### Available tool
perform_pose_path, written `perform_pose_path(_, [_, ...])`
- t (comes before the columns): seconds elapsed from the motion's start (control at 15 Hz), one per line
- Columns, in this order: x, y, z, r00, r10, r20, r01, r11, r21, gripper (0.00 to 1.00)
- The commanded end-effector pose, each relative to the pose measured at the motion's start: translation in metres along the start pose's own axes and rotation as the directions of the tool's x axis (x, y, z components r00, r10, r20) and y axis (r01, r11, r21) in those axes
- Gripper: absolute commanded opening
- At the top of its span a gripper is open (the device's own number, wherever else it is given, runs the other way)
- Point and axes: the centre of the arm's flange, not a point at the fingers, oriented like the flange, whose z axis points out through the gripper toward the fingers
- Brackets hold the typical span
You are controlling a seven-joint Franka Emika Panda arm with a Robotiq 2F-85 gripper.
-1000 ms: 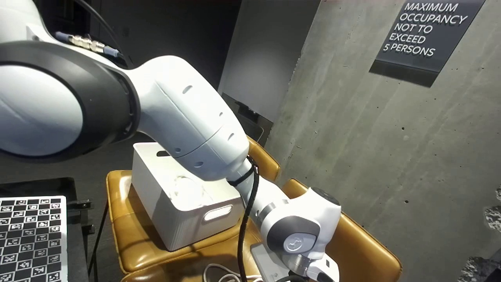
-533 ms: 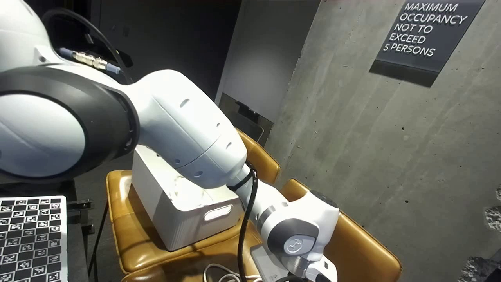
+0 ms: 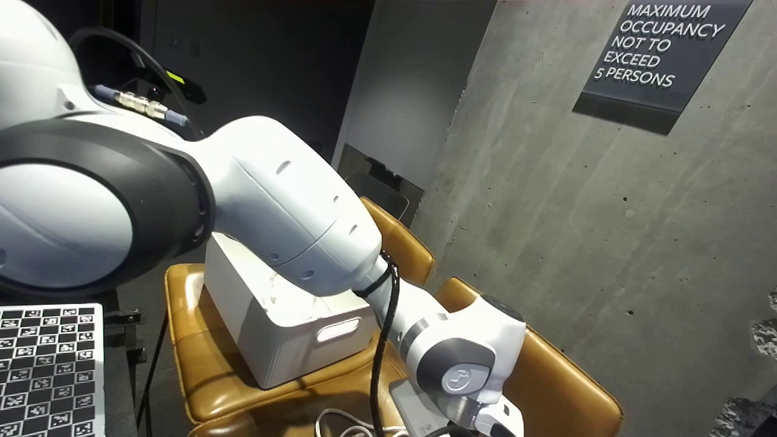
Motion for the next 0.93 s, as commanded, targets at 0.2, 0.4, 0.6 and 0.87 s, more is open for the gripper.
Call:
perform_pose_path(0.2, [-0.018,-0.011,-0.102,0.999,0.001,-0.045,0.0,1.0,0.015,0.01])
perform_pose_path(0.4, [-0.023,-0.019,-0.162,0.993,-0.016,-0.117,0.02,0.999,0.038,0.01])
perform_pose_path(0.6, [-0.032,-0.036,-0.227,0.979,-0.044,-0.197,0.055,0.997,0.052,0.01])
perform_pose_path(0.87, [-0.05,-0.062,-0.315,0.949,-0.071,-0.308,0.098,0.992,0.076,0.01])
